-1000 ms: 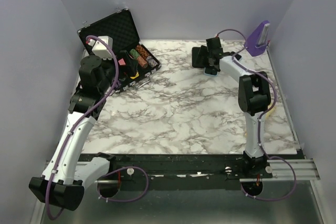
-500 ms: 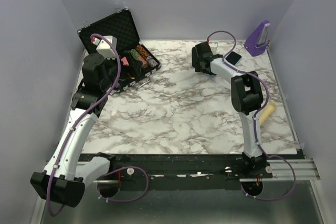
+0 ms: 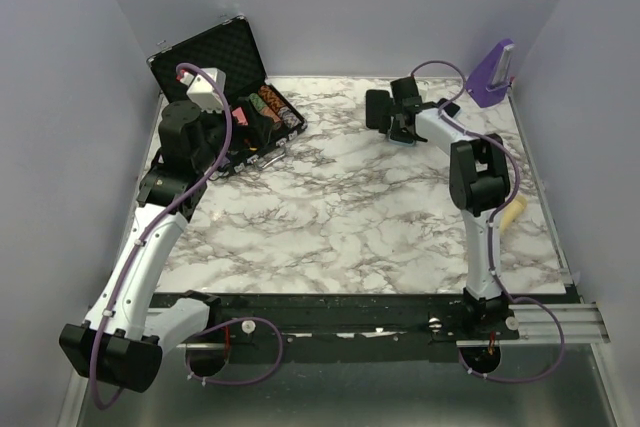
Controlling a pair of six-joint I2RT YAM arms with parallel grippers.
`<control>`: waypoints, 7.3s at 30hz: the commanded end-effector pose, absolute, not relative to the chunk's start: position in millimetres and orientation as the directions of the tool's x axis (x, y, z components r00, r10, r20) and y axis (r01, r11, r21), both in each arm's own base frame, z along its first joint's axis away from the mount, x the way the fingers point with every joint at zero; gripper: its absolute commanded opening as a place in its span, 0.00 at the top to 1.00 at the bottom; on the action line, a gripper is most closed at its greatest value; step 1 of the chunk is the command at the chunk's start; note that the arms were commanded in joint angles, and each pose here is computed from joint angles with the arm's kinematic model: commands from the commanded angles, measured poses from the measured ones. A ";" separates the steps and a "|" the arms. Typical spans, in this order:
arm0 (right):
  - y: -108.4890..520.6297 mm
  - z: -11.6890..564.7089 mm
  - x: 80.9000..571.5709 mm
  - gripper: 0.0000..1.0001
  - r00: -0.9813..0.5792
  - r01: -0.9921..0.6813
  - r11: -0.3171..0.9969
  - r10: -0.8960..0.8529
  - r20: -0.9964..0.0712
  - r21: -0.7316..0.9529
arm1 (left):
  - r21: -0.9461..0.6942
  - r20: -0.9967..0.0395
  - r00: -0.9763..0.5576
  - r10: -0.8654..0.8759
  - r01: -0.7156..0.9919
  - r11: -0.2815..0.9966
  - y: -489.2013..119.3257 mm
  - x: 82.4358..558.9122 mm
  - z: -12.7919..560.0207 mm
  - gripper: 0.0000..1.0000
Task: Take the phone out of the phone case
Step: Pick up the phone at the center of the board, then adjust the phone.
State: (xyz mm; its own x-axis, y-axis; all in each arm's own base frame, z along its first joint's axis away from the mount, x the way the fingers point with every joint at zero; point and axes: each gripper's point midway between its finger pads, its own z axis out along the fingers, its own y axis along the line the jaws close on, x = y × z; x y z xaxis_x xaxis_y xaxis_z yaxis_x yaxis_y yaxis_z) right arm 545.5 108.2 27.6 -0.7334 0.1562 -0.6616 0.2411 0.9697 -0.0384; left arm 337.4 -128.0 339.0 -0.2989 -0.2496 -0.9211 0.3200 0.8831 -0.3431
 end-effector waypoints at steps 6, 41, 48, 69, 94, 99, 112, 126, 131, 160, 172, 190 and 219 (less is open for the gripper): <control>93.4 -14.6 514.9 0.20 -0.839 0.200 0.978 0.144 -0.524 -0.051 | -0.366 -0.917 -0.297 -0.266 0.362 0.857 -137.3 335.1 350.7 0.01; 257.5 80.6 293.7 0.99 -0.551 -0.561 0.826 -0.333 -0.765 0.044 | -0.730 -0.527 -0.770 -0.361 0.193 0.656 -184.7 289.9 245.5 0.03; 256.3 97.8 290.6 0.99 -0.519 -0.541 0.836 -0.247 -0.818 0.091 | -0.888 -0.288 -0.880 -0.379 0.097 0.450 -219.9 281.1 204.0 0.08; 269.8 151.4 252.8 0.99 -0.491 -0.633 0.725 -0.105 -0.865 0.271 | -0.964 -0.112 -0.941 -0.318 0.026 0.263 -338.7 303.8 175.7 0.55; 282.9 281.7 248.0 0.11 -0.700 -0.559 0.279 0.346 -0.624 0.781 | -0.902 -0.404 -0.756 -0.515 0.421 0.090 -283.9 290.3 353.2 1.00; 284.4 317.1 222.2 0.25 -0.700 -0.650 0.037 0.360 -0.617 0.759 | -0.905 -0.379 -0.741 -0.555 0.423 0.054 -274.9 280.0 361.4 1.00; 284.3 351.9 202.7 0.24 -0.681 -0.710 -0.096 0.348 -0.644 0.698 | -0.889 -0.389 -0.708 -0.589 0.456 0.038 -271.8 270.8 380.2 1.00; 294.6 372.1 243.6 0.79 -0.686 -0.679 -0.129 0.462 -0.562 0.722 | -0.873 -0.410 -0.692 -0.594 0.486 0.037 -270.4 247.8 385.2 1.00; 303.6 355.9 239.7 0.99 -0.692 -0.700 -0.153 0.383 -0.612 0.697 | -0.843 -0.503 -0.653 -0.566 0.515 0.155 -264.6 245.0 375.1 0.47; 300.2 275.6 211.1 0.99 -0.538 -0.813 -0.053 -0.312 -0.783 0.579 | -0.522 -0.790 -0.601 0.124 0.764 0.379 -251.2 207.1 302.5 0.15; 303.2 280.7 192.4 0.99 -0.524 -0.801 -0.131 -0.320 -0.789 0.584 | -0.562 -0.747 -0.615 0.253 0.787 0.255 -272.1 191.9 277.5 0.22; 307.7 303.9 198.5 0.47 -0.515 -0.821 -0.125 -0.254 -0.818 0.556 | -0.547 -0.773 -0.586 0.243 0.809 0.215 -277.9 176.7 283.4 1.00; 305.5 356.8 216.5 0.99 -0.659 -0.752 -0.264 0.287 -0.696 0.604 | -0.672 -0.741 -0.635 -0.220 0.705 0.228 -271.6 201.5 368.7 0.82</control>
